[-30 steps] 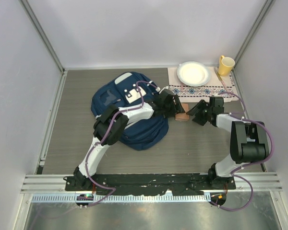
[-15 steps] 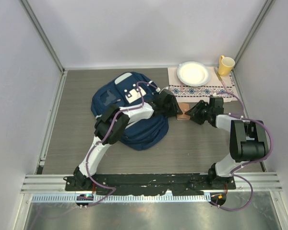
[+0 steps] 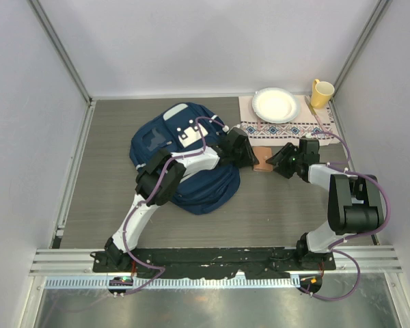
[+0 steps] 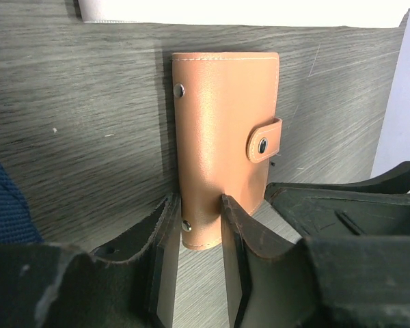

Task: Pack the student bag
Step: Pick up the stationery from the center of the board.

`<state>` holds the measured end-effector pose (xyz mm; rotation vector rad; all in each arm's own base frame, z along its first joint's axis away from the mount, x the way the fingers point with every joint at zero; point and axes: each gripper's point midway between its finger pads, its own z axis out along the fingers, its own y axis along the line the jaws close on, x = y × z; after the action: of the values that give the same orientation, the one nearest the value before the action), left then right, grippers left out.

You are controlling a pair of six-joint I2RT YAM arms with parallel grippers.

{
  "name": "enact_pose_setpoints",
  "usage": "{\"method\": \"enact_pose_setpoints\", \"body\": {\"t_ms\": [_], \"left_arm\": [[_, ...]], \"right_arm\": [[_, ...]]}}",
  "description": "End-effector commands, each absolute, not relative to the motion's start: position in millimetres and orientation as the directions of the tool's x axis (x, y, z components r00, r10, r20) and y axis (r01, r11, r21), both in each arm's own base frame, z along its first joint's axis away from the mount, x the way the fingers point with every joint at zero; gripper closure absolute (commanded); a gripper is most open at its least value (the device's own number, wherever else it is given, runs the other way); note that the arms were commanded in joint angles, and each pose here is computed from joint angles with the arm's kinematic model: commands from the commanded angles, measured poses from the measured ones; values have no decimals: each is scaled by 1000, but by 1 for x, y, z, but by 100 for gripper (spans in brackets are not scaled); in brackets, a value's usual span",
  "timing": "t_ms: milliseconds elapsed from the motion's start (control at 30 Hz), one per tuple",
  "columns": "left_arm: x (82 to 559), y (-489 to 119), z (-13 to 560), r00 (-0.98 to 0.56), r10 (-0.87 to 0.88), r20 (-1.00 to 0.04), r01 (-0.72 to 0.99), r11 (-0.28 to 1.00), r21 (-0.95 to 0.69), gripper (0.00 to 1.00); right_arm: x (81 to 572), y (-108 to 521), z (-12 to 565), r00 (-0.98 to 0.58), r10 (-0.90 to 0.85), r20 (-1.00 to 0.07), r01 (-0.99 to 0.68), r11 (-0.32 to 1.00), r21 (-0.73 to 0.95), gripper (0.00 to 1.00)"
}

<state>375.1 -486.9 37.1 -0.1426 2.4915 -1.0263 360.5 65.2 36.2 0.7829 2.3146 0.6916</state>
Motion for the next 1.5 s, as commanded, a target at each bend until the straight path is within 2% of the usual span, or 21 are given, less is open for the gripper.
{"method": "enact_pose_setpoints", "body": {"t_ms": [0,467,633,833,1033,1267,1467], "left_arm": [[358,-476,-5,-928,-205,-311,40,775,-631,69],[353,-480,-4,-935,-193,-299,52,757,-651,72],[354,-477,-4,-933,-195,-304,52,761,-647,72],[352,-478,-6,-935,-190,-299,53,759,-649,72],[350,-480,-5,-939,-183,-293,58,752,-657,73],[348,-483,-6,-942,-179,-285,61,741,-669,73],[349,-483,-6,-942,-180,-284,62,738,-672,73]], "right_arm": [[368,59,49,-623,659,-422,336,712,616,44],[364,66,35,-643,668,-375,345,690,637,47],[361,52,40,-599,676,-429,371,709,600,41],[364,54,31,-623,663,-414,373,718,588,42],[363,70,27,-651,666,-365,334,683,650,51],[366,73,41,-636,671,-380,300,670,679,69],[368,77,58,-622,676,-394,257,652,713,76]]}}
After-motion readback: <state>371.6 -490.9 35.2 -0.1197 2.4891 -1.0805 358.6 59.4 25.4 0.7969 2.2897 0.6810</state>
